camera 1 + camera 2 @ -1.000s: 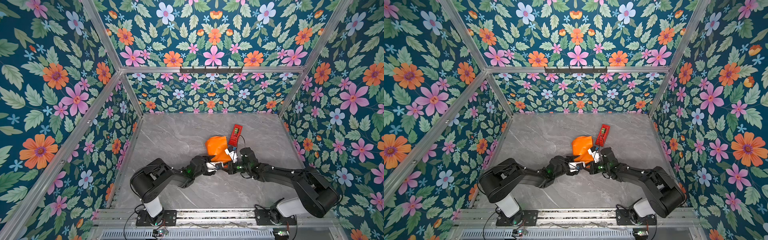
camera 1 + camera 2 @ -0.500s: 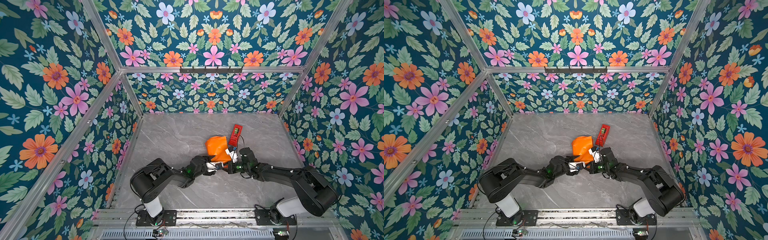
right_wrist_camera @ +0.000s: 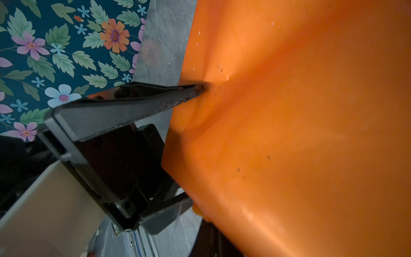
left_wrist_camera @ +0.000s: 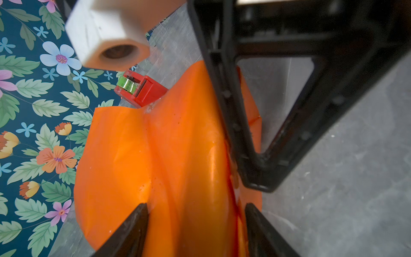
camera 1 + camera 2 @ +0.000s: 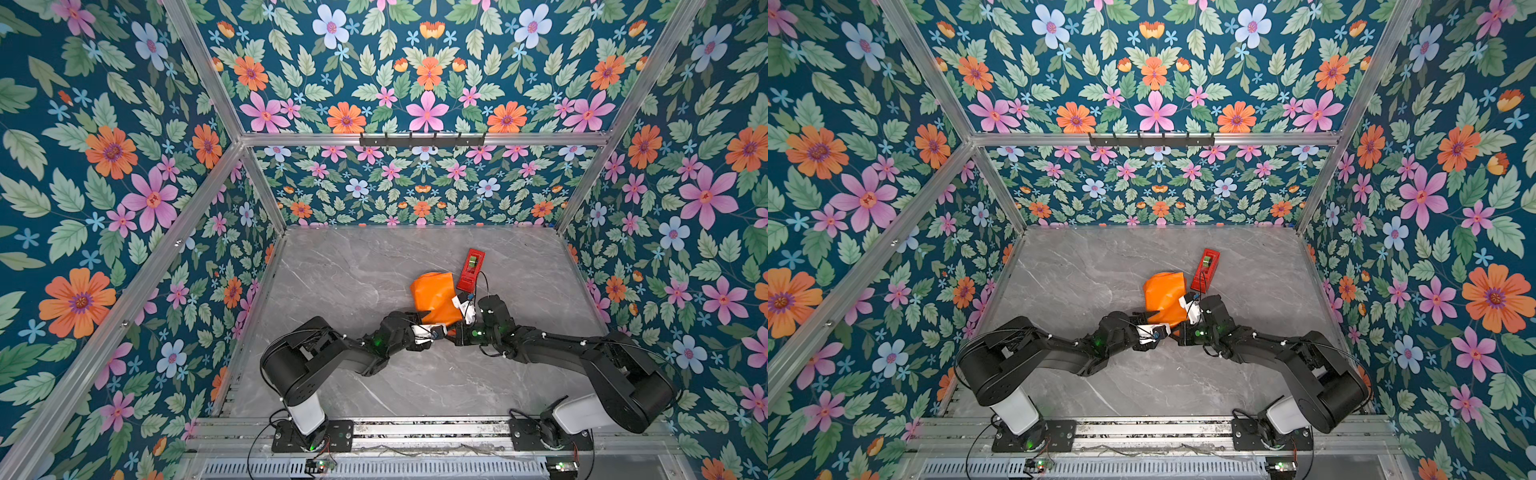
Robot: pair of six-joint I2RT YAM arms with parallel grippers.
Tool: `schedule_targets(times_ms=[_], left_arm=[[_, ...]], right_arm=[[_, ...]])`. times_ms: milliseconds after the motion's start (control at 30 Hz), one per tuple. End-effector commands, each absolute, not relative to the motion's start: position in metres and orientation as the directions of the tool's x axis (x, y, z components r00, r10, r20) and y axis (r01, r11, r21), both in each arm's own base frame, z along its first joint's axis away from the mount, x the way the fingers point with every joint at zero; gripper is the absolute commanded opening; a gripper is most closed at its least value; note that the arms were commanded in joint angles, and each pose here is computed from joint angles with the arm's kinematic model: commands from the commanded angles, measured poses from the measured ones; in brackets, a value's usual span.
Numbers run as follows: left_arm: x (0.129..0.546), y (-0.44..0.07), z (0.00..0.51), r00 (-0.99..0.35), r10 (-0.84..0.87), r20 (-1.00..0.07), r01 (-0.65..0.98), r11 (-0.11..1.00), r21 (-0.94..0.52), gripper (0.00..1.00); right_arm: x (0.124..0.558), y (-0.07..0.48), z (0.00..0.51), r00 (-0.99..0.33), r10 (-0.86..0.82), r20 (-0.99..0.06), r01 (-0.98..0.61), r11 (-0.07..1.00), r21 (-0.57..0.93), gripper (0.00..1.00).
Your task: Wrap the gift box in paper
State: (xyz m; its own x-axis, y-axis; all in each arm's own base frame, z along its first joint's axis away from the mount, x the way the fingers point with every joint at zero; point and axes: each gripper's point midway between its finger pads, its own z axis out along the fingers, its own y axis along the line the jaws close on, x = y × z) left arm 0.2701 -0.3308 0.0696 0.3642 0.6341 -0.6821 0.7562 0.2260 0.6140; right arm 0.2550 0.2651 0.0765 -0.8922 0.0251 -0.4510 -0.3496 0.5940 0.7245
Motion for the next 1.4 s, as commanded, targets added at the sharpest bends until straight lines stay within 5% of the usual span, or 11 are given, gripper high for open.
schedule_targets(times_ms=[0, 1367], left_arm=[[0.259, -0.32, 0.04, 0.295, 0.692, -0.659, 0.816, 0.177, 0.551, 0.69], [0.259, -0.322, 0.042, 0.299, 0.686, -0.664, 0.817, 0.176, 0.549, 0.68]], right_arm=[[0.263, 0.268, 0.084, -0.884, 0.077, -0.462, -0.333, 0.59, 0.735, 0.0], [0.269, 0.261, 0.084, -0.906, 0.258, -0.334, -0.106, 0.628, 0.771, 0.42]])
